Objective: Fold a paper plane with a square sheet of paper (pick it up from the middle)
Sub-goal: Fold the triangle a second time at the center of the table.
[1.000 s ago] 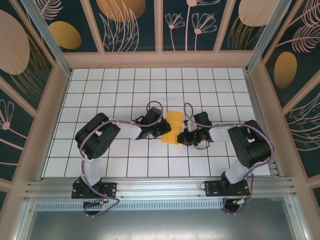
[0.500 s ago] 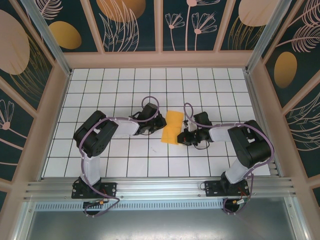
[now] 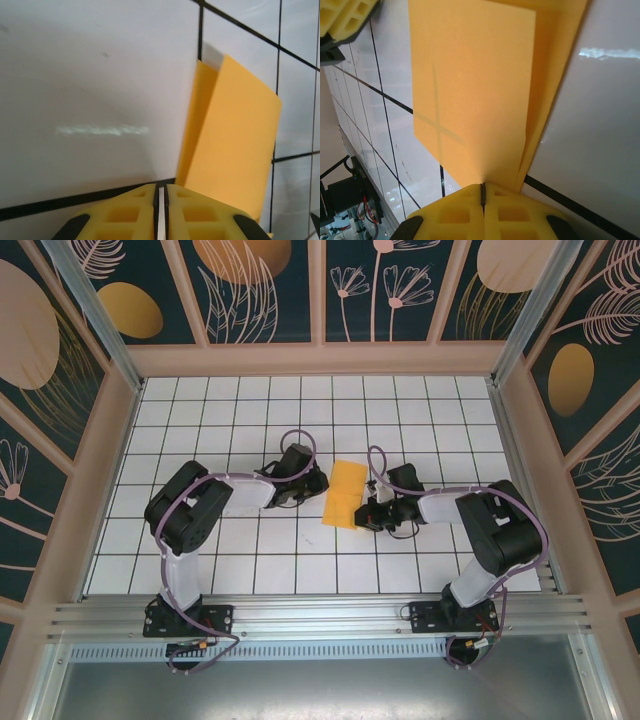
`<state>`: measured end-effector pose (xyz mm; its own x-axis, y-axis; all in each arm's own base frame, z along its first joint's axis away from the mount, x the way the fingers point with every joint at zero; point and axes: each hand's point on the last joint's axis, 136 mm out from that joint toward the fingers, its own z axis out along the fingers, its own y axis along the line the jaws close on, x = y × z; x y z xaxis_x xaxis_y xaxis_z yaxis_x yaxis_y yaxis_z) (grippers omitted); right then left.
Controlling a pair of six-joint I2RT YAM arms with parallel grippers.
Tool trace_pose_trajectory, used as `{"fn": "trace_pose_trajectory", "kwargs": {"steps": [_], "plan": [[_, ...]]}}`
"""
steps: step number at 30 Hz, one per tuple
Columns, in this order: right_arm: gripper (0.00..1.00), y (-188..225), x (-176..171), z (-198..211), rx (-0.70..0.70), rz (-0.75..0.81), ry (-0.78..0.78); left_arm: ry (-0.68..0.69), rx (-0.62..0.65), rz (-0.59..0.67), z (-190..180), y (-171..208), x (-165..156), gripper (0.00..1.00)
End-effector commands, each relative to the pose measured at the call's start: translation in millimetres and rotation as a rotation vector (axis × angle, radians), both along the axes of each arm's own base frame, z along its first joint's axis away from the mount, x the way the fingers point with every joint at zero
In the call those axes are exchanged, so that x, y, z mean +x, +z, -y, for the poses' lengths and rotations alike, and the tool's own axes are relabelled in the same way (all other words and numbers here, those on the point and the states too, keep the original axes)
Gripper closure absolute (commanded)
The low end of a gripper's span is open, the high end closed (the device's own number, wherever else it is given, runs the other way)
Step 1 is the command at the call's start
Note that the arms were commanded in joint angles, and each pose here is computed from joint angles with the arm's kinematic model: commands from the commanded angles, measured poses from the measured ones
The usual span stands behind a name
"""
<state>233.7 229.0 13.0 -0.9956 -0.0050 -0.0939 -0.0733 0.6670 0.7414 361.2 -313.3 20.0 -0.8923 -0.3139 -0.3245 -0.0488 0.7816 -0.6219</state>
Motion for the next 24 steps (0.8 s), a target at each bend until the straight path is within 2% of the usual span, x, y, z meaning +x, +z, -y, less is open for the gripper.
{"fn": "trace_pose_trajectory", "kwargs": {"steps": [1,6,10,13,18,24], "plan": [[1.0,-36.5,-12.4,22.4,-0.159,-0.059,-0.03,0.001,0.01,0.068,-6.9,28.9,10.5,0.83],[0.92,-3.0,3.6,7.0,-0.084,0.013,-0.016,-0.053,-0.083,0.089,7.5,57.5,5.0,0.83],[0.74,43.8,20.3,-0.2,-0.02,0.134,-0.029,-0.096,-0.144,0.088,17.5,72.6,-3.6,0.83],[0.65,64.1,31.6,8.6,-0.045,0.214,-0.077,-0.128,-0.16,0.076,25.2,73.6,-12.4,0.83],[0.55,56.3,49.6,37.6,-0.172,0.258,-0.188,-0.19,-0.149,0.031,39.8,57.9,-28.5,0.85],[0.54,41.8,56.3,31.0,-0.153,0.22,-0.169,-0.24,-0.142,-0.005,56.1,43.5,-43.5,0.87]]}}
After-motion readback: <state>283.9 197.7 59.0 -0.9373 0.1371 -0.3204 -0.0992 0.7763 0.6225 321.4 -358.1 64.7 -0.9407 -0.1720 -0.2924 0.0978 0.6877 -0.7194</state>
